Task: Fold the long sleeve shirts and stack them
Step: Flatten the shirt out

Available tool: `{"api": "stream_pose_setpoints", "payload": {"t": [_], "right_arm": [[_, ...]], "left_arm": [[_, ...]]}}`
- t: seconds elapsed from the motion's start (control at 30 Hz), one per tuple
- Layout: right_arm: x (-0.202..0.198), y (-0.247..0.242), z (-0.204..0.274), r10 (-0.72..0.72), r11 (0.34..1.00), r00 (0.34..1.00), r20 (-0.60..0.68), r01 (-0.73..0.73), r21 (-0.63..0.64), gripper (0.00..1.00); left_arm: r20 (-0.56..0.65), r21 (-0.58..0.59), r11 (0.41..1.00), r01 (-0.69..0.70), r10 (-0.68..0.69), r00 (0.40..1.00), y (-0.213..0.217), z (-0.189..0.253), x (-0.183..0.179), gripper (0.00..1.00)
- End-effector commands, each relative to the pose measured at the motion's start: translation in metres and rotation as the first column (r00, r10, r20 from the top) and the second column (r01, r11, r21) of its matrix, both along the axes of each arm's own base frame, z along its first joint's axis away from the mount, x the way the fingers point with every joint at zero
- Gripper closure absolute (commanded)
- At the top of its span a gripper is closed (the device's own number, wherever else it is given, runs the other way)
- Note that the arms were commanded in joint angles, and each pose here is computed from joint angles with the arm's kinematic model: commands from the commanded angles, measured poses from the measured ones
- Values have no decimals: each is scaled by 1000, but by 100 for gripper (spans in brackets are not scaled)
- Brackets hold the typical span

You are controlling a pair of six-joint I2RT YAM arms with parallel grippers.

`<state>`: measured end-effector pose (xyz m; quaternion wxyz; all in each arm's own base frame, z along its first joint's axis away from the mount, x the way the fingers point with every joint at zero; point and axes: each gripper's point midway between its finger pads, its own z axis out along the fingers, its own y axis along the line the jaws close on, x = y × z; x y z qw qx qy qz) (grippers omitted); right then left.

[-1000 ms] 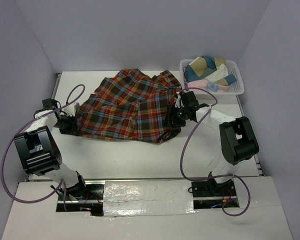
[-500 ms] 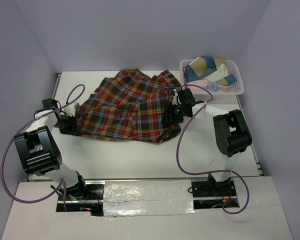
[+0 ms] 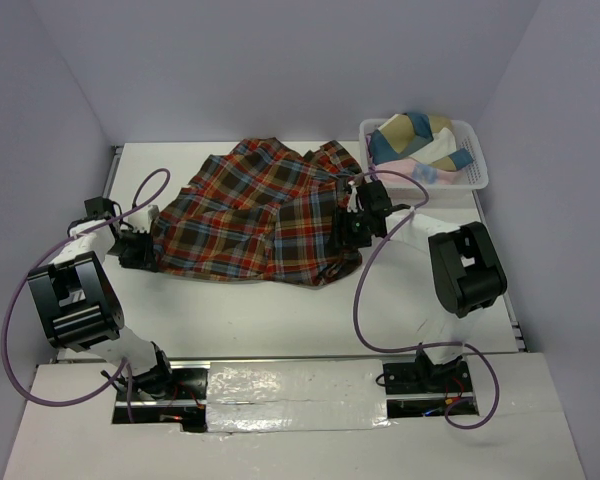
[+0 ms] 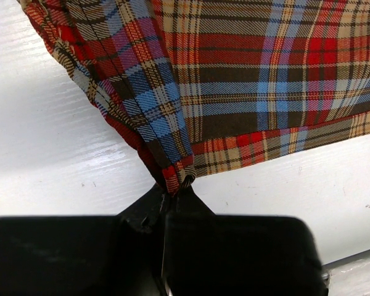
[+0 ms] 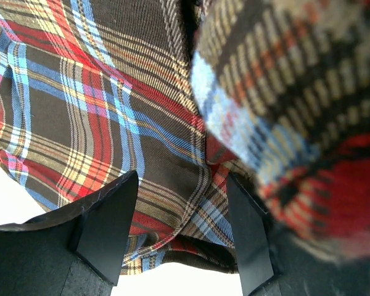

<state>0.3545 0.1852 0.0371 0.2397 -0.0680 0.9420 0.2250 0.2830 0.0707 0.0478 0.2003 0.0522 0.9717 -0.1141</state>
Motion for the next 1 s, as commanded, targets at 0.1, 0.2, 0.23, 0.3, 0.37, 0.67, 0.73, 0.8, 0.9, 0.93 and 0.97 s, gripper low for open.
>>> {"api": "stream_pose_setpoints", "payload": {"t": [0.1, 0.2, 0.23, 0.3, 0.37, 0.67, 0.73, 0.8, 0.9, 0.93, 0.97], "right_arm": [[9, 11, 4, 22, 998, 999, 23, -23, 57, 33], [9, 24, 3, 56, 991, 998, 13, -57, 121, 34], [10, 27, 2, 64, 989, 998, 14, -65, 135, 34], [10, 34, 4, 82, 981, 996, 24, -84, 174, 37], [13, 38, 9, 91, 975, 995, 47, -98, 199, 50], [58, 36, 83, 75, 970, 975, 207, -119, 210, 100], [109, 39, 163, 49, 961, 929, 367, -144, 235, 100], [155, 33, 256, 2, 949, 859, 511, -162, 270, 100], [185, 18, 387, -91, 927, 713, 696, -195, 321, 100], [185, 14, 415, -115, 917, 670, 733, -212, 337, 100], [177, 13, 457, -143, 894, 601, 787, -262, 363, 100]], "left_arm": [[35, 8, 1000, -2, 2, 999, 4, 11, 9, 100], [36, 12, 1000, -2, 1, 999, 4, 10, 7, 100], [35, 14, 1000, -2, 2, 999, 4, 9, 7, 100], [36, 12, 1000, -2, 1, 999, 3, 8, 6, 100], [38, 4, 1000, -2, 2, 999, 2, 9, 6, 100], [175, -50, 998, -25, 34, 984, 5, 51, 57, 100], [215, -71, 996, -59, 73, 974, 12, 72, 84, 100], [336, -72, 994, -78, 97, 937, 21, 129, 125, 100], [499, -100, 993, -67, 108, 860, 25, 210, 168, 100], [535, -105, 993, -55, 103, 839, 24, 228, 176, 100], [599, -93, 995, -42, 89, 796, 23, 260, 183, 100]]}}
